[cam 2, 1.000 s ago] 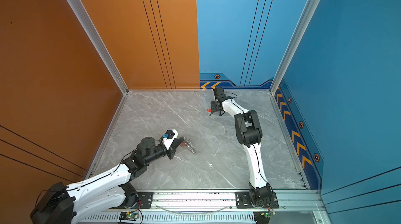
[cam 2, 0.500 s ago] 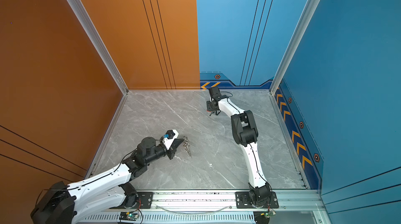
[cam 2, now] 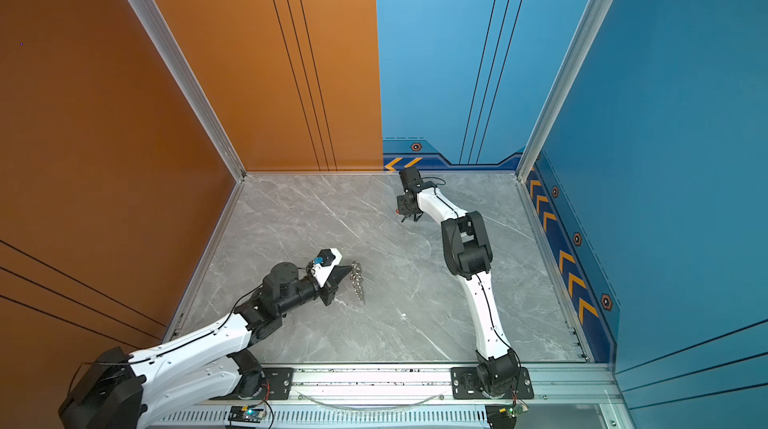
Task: Put the keys on the keyring
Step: 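Lower the right gripper and pinch the red-tag key's small ring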
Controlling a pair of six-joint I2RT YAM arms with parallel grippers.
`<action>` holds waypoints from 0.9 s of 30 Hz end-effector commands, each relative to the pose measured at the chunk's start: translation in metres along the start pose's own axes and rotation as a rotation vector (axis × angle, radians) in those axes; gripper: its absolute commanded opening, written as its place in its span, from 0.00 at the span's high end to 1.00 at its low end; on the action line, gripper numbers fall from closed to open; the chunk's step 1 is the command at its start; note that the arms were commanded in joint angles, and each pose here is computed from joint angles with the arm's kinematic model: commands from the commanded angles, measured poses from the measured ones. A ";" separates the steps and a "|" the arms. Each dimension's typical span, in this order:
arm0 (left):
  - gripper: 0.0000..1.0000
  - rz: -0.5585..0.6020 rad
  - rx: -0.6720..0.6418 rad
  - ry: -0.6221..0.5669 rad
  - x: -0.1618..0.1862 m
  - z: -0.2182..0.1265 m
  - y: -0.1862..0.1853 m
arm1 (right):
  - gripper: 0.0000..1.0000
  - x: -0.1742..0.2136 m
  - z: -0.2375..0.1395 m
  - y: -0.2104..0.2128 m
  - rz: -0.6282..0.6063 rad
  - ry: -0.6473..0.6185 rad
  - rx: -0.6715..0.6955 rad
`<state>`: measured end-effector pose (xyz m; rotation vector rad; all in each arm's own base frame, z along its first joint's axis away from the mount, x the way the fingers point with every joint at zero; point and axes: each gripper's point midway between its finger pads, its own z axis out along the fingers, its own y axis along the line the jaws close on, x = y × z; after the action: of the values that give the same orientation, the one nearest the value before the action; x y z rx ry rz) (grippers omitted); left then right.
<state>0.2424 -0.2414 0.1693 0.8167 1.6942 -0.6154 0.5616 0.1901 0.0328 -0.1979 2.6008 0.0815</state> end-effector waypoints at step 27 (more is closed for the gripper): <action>1.00 0.013 -0.005 -0.028 -0.010 0.002 0.000 | 0.93 0.011 -0.001 0.004 -0.006 0.043 0.010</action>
<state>0.2426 -0.2416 0.1677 0.8182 1.6990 -0.6149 0.5587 0.1908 0.0314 -0.1942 2.6112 0.0719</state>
